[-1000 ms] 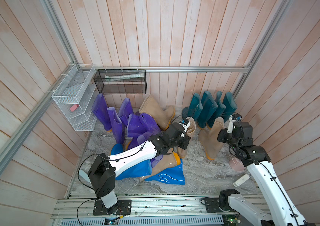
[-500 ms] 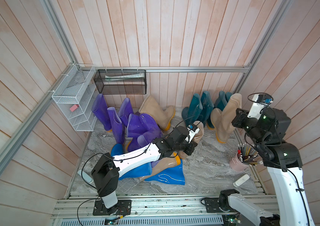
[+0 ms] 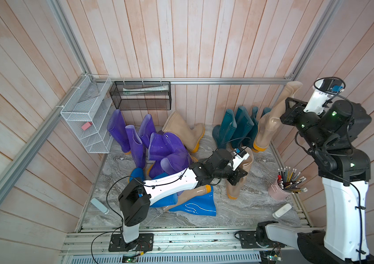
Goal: Match and arrange rain boots in pairs
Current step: Place the rain boot at the center of the board.
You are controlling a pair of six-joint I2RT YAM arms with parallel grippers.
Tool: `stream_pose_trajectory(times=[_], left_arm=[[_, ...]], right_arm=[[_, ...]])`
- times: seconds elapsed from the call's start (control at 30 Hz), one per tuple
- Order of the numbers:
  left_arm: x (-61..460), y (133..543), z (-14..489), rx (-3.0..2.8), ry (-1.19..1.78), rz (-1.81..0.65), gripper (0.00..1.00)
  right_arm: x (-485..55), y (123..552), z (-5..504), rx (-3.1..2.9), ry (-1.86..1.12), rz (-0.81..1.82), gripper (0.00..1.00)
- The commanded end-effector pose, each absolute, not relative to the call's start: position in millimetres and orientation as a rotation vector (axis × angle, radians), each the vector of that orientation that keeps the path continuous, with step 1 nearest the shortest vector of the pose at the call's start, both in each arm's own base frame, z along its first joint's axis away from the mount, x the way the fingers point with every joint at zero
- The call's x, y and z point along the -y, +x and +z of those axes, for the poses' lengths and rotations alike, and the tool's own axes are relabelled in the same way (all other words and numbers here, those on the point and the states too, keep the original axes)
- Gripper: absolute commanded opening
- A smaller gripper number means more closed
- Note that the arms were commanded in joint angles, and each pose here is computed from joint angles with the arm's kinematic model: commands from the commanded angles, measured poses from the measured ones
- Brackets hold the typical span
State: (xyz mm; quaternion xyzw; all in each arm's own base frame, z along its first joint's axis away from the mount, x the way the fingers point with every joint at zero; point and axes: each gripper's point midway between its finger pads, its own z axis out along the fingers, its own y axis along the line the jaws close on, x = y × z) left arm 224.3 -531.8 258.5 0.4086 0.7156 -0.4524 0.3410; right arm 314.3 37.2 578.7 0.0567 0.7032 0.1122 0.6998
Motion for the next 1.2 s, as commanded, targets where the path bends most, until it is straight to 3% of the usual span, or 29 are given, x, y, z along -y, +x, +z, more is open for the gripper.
stream_pose_trajectory(times=[0.0, 0.17, 0.2, 0.23, 0.3, 0.33, 0.37, 0.43, 0.6, 0.93, 1.17], left_arm=[[551, 221, 286, -1.735, 1.071, -1.273, 0.0], [549, 217, 283, -1.741, 1.07, -1.296, 0.0], [547, 216, 284, -1.742, 1.072, -1.297, 0.15], [543, 213, 285, -1.745, 1.076, -1.299, 0.39], [534, 210, 292, -1.746, 1.073, -1.292, 0.66], [528, 209, 296, -1.743, 1.061, -1.279, 0.85], [518, 206, 304, -1.73, 1.054, -1.266, 0.92], [498, 201, 318, -1.704, 1.039, -1.23, 0.98], [435, 213, 337, -1.735, 0.937, -1.07, 0.99], [237, 304, 385, -1.811, 0.401, -0.764, 1.0], [196, 328, 390, -1.819, 0.338, -0.721, 1.0]], right_arm=[[-44, 304, 631, -1.396, 0.072, 0.299, 0.0], [-53, 313, 635, -1.409, 0.034, 0.328, 0.0], [-55, 314, 635, -1.409, 0.027, 0.336, 0.0], [-57, 314, 636, -1.407, 0.02, 0.346, 0.0], [-63, 314, 638, -1.403, 0.0, 0.382, 0.0], [-69, 314, 638, -1.403, -0.025, 0.415, 0.0], [-76, 313, 640, -1.401, -0.05, 0.447, 0.0], [-88, 313, 643, -1.401, -0.091, 0.484, 0.0], [-120, 313, 647, -1.414, -0.177, 0.545, 0.0], [-152, 312, 579, -1.514, -0.18, 0.623, 0.0], [-163, 319, 508, -1.632, -0.141, 0.682, 0.0]])
